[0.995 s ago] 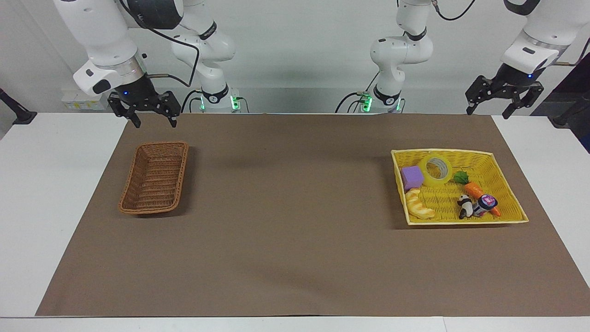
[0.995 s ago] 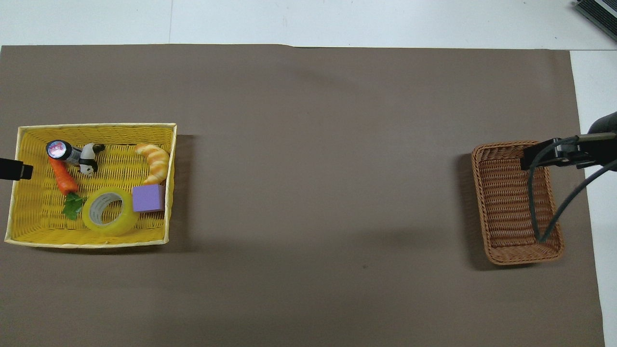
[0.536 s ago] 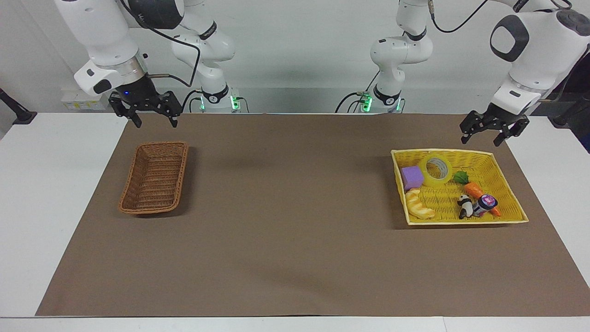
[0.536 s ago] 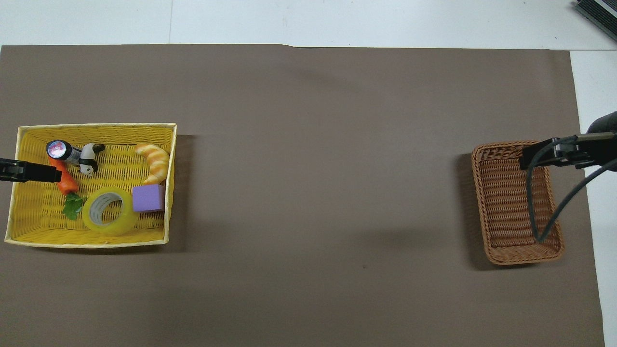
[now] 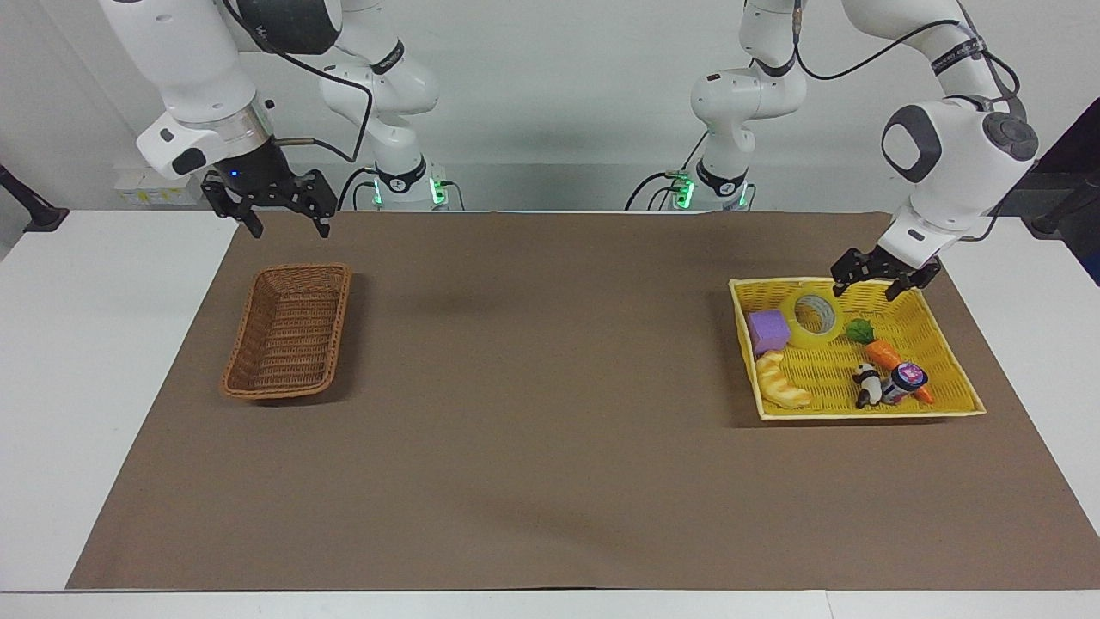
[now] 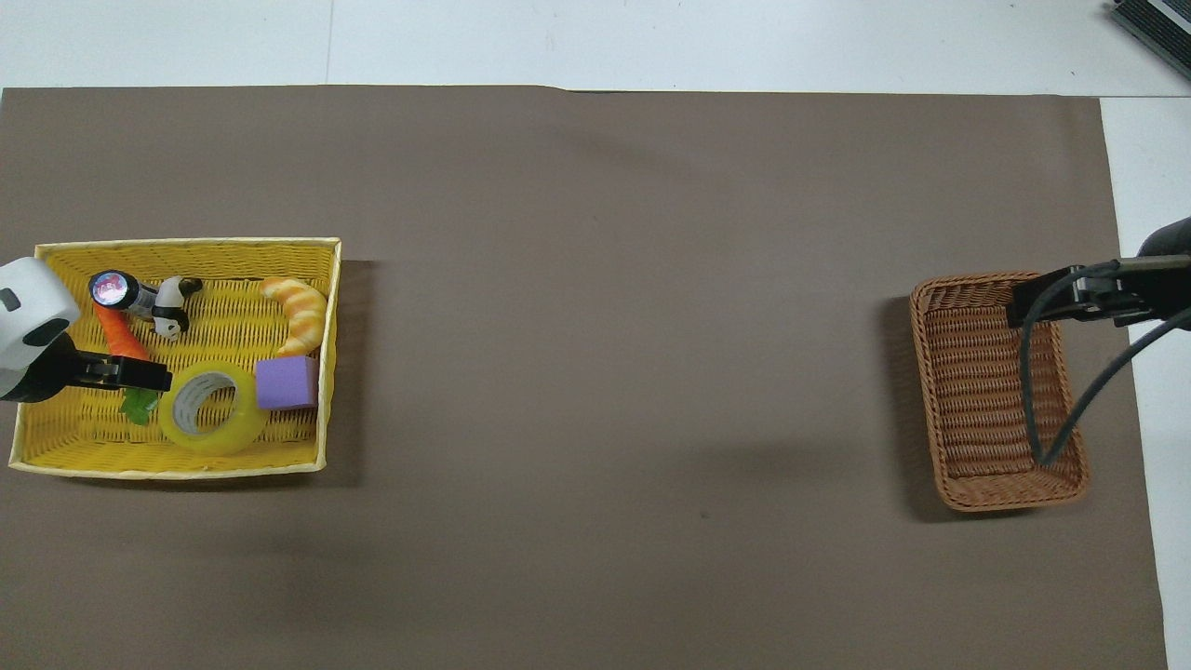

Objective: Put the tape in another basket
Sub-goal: 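Reach the left gripper into the yellow basket to the yellow tape roll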

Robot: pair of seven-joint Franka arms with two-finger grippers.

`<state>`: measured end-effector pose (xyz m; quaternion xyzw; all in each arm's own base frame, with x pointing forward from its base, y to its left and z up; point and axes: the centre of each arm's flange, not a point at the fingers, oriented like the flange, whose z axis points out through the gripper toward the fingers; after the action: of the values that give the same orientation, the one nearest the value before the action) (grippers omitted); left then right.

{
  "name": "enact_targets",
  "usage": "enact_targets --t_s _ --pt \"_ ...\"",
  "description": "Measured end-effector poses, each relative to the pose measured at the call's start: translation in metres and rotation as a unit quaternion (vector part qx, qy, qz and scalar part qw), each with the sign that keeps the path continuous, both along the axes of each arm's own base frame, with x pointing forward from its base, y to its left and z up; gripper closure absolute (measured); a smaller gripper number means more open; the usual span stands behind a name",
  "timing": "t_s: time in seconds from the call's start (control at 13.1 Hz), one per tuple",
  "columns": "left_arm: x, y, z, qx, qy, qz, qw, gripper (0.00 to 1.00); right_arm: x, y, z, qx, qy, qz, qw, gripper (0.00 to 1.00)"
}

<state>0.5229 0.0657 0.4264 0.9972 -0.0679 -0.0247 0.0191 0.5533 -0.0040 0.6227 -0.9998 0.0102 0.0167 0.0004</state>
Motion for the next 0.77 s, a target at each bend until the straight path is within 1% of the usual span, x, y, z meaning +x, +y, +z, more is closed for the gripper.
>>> enact_targets --t_s 0.08,0.23,0.31,0.46,0.54,0.61,0.69,0.77 --pt "0.0 0.0 -0.015 0.0 0.007 0.0 1.0 0.0 0.0 -0.006 0.0 0.0 0.0 -0.005 1.0 0.0" --pt "0.001 0.0 -0.046 0.001 0.007 0.001 1.0 0.0 0.0 -0.01 0.0 0.0 0.0 -0.01 1.0 0.0" --pt "0.001 0.001 -0.059 0.001 0.009 0.002 1.0 0.0 0.0 -0.008 0.0 0.01 0.0 -0.009 1.0 0.0" --pt "-0.002 0.008 -0.074 0.001 0.015 0.009 1.0 0.0 -0.001 -0.001 -0.002 0.068 0.001 -0.016 0.998 0.0" --pt "-0.005 0.012 -0.077 0.001 0.017 0.013 1.0 0.07 -0.003 -0.001 -0.004 0.091 -0.001 -0.022 0.996 0.0" --pt "-0.006 0.014 -0.079 0.0 0.018 0.015 1.0 0.07 -0.006 -0.001 -0.007 0.105 -0.008 -0.027 0.994 0.0" --pt "-0.006 0.014 -0.079 0.0 0.018 0.015 1.0 0.15 -0.009 0.002 -0.011 0.119 -0.013 -0.029 0.992 0.0" --pt "-0.006 0.013 -0.079 0.0 0.019 0.014 1.0 0.3 -0.011 0.009 -0.016 0.142 -0.018 -0.031 0.989 0.0"
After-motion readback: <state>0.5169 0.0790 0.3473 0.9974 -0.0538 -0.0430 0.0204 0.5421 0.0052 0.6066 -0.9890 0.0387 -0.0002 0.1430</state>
